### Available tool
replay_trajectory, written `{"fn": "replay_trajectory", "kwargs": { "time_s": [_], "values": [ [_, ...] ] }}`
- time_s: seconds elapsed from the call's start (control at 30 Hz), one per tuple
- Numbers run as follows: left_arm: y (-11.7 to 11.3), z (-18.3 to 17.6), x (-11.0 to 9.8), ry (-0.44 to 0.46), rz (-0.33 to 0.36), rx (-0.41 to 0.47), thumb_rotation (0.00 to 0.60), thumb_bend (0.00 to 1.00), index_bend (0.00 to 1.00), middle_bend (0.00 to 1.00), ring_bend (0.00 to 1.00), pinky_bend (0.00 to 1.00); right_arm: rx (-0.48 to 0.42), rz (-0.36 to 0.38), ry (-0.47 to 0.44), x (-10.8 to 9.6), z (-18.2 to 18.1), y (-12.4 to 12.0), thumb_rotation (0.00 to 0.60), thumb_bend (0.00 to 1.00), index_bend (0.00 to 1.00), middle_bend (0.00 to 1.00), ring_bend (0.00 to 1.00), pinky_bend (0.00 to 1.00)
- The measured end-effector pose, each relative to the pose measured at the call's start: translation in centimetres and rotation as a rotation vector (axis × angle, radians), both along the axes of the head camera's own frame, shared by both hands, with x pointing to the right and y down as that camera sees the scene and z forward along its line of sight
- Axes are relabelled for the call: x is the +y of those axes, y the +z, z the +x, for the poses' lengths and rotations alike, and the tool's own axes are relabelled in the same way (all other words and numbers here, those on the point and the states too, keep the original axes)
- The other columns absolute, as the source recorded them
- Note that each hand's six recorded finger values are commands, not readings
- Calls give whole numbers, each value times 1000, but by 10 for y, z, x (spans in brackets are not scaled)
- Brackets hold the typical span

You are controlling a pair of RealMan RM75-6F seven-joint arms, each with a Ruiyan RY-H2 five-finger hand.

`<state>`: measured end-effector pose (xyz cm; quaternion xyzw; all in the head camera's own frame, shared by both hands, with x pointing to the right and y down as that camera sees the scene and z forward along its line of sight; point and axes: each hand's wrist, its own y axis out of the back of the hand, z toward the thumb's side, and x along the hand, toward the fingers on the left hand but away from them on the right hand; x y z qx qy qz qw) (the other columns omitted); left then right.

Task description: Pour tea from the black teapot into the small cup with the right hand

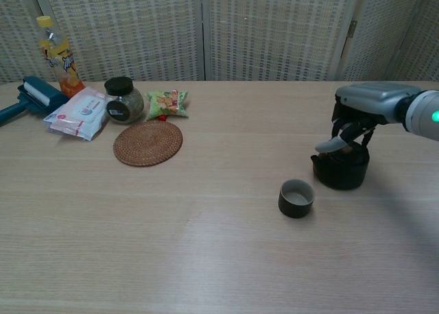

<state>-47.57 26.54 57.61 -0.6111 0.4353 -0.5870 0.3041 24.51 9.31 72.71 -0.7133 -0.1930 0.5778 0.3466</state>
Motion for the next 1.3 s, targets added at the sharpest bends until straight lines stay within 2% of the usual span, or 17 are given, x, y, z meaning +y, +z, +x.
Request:
{"fn": "replay_trajectory", "kwargs": {
  "time_s": [0.37,0.57,0.9,1.0,1.23,1.3],
  "values": [
    [0,1,-1,3,-2,-3,600,181,20,0,3,68,-54,91,-1,-13,-6,-30,285,0,979,950,768,0],
    [1,1,0,2,-2,0,600,181,20,0,3,68,-55,111,-22,-15,-8,-42,285,9,983,954,774,8],
    [0,0,0,-1,-1,-1,600,181,30,0,3,61,-48,125,-44,-13,-9,-46,284,278,989,960,782,101],
    [0,0,1,-1,-1,1,600,181,31,0,3,56,-41,136,-51,-12,-8,-47,285,300,990,964,791,194],
    [1,1,0,2,0,4,600,181,30,0,3,56,-33,152,-62,-13,-8,-48,284,299,994,971,810,594],
    [1,1,0,3,-1,3,600,182,30,0,3,56,-30,156,-67,-13,-7,-47,285,311,994,971,811,659]
  ]
}}
